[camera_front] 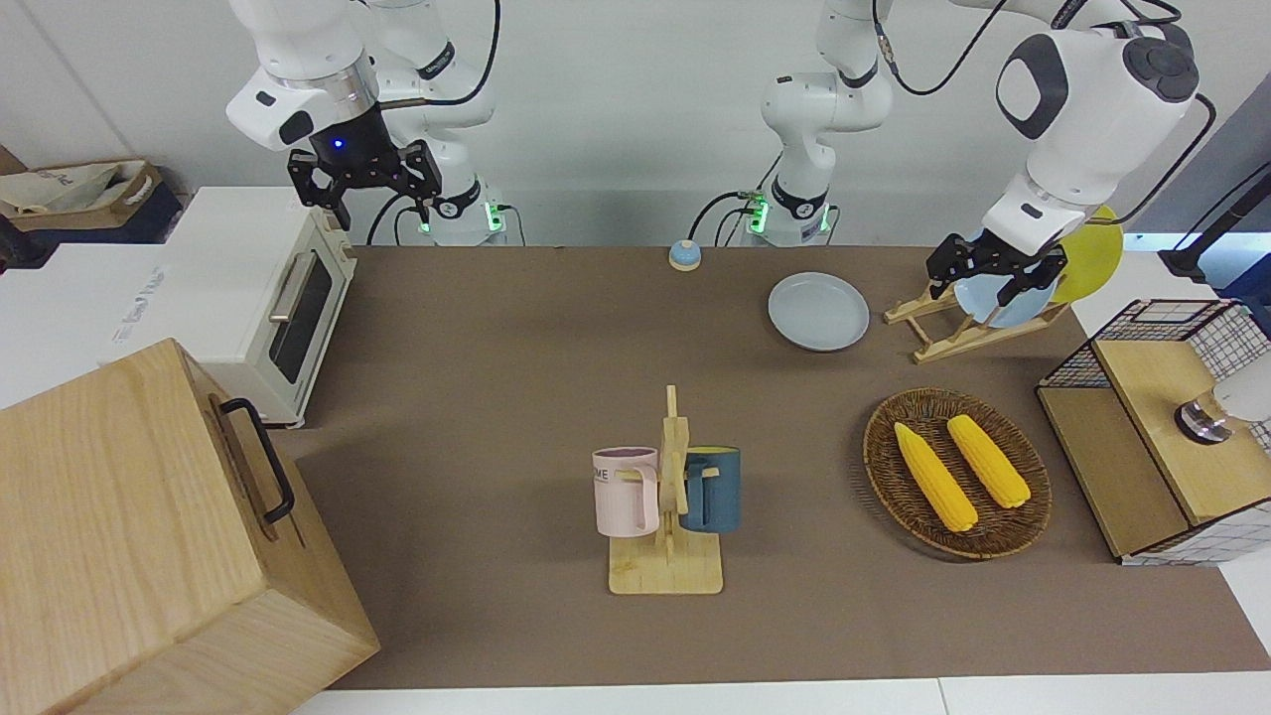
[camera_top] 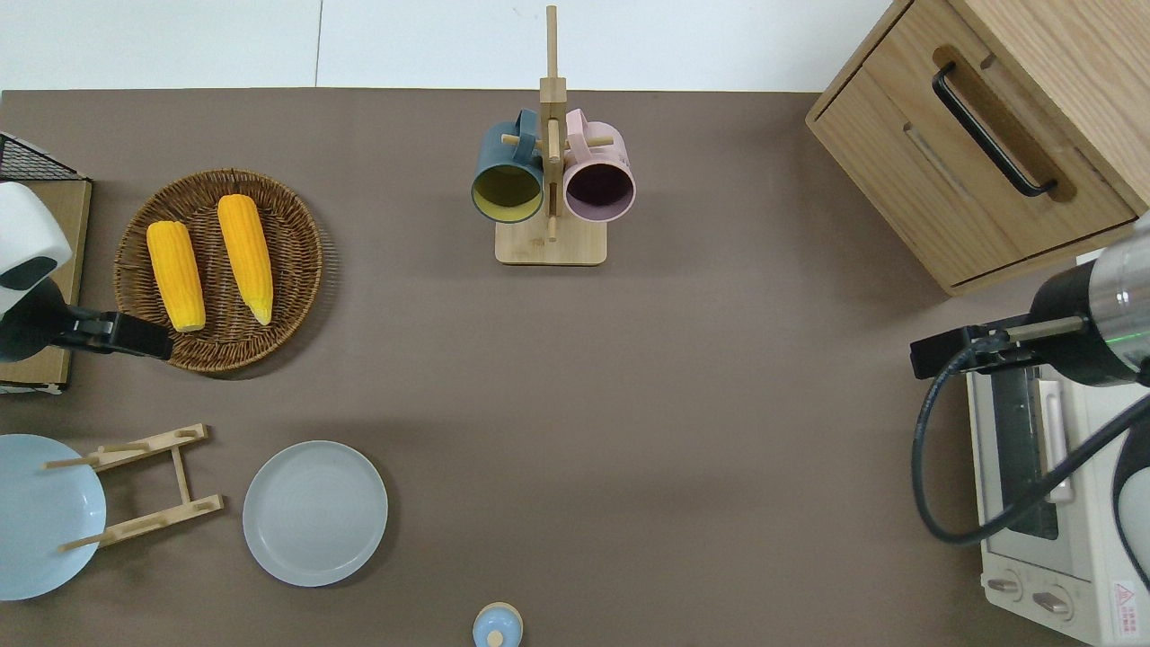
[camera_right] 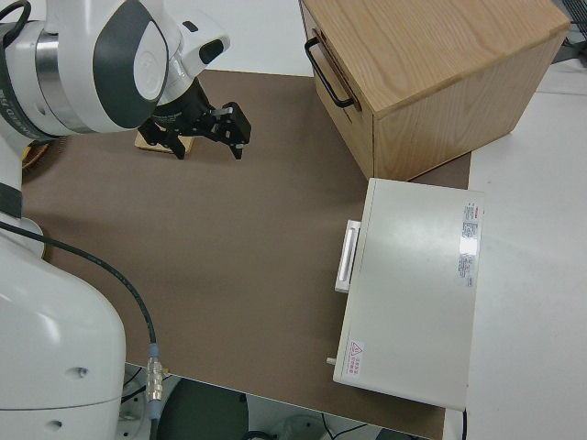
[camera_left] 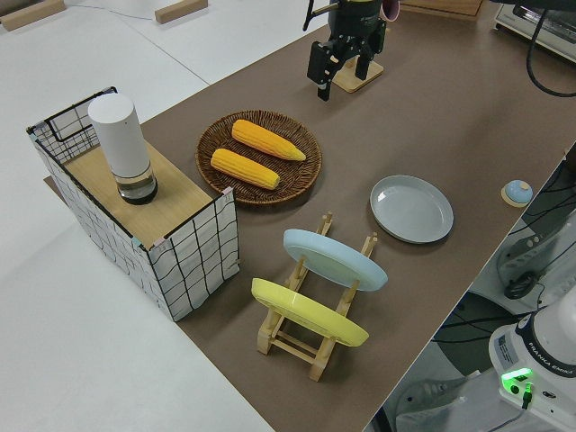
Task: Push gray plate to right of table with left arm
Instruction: 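Lower the left gripper down beside the gray plate's near edge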
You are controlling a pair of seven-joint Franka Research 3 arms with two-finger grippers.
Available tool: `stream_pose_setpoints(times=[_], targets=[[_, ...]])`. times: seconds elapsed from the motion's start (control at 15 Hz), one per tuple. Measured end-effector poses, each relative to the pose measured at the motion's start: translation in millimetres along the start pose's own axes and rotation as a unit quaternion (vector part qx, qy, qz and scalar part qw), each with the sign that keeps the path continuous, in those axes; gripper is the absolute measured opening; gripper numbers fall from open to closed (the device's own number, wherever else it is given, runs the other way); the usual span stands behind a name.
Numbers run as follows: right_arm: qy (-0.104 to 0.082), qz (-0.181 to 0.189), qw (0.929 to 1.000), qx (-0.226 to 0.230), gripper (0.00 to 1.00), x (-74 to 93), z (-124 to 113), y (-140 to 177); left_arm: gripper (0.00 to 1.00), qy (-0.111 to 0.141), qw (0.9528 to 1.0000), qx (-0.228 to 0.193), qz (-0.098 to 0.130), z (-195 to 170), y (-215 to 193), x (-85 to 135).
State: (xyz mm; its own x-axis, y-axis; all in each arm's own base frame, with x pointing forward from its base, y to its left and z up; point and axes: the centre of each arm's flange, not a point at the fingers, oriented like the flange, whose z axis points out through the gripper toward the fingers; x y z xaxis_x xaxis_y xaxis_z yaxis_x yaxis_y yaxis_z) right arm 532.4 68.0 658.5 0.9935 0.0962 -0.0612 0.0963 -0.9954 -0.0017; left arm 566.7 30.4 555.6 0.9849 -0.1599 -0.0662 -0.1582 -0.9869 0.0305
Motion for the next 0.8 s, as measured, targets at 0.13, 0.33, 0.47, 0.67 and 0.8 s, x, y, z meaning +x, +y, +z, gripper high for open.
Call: stream_pose_setpoints(times=[0.13, 0.33, 0.47, 0.67, 0.8], targets=[[0.0, 0.0, 1.0, 0.0, 0.99, 0.0, 0, 0, 1.0, -0.007, 1.0, -0.001, 0.003, 7, 3, -1], [0.0, 0.0, 1.0, 0.0, 0.99, 0.0, 0, 0, 1.0, -0.016, 0.9998, -0.003, 0.006, 15, 8, -5], [0.0, 0.0, 1.0, 0.0, 0.99, 0.0, 0, 0, 1.0, -0.022, 0.9997, -0.005, 0.007, 21, 10, -10], [0.0, 0.0, 1.0, 0.0, 0.99, 0.0, 0, 0, 1.0, -0.027, 0.9996, -0.007, 0.004, 31, 12, -16], [0.0, 0.0, 1.0, 0.0, 0.99, 0.0, 0, 0, 1.0, -0.027, 0.9996, -0.007, 0.003, 40, 15, -18]])
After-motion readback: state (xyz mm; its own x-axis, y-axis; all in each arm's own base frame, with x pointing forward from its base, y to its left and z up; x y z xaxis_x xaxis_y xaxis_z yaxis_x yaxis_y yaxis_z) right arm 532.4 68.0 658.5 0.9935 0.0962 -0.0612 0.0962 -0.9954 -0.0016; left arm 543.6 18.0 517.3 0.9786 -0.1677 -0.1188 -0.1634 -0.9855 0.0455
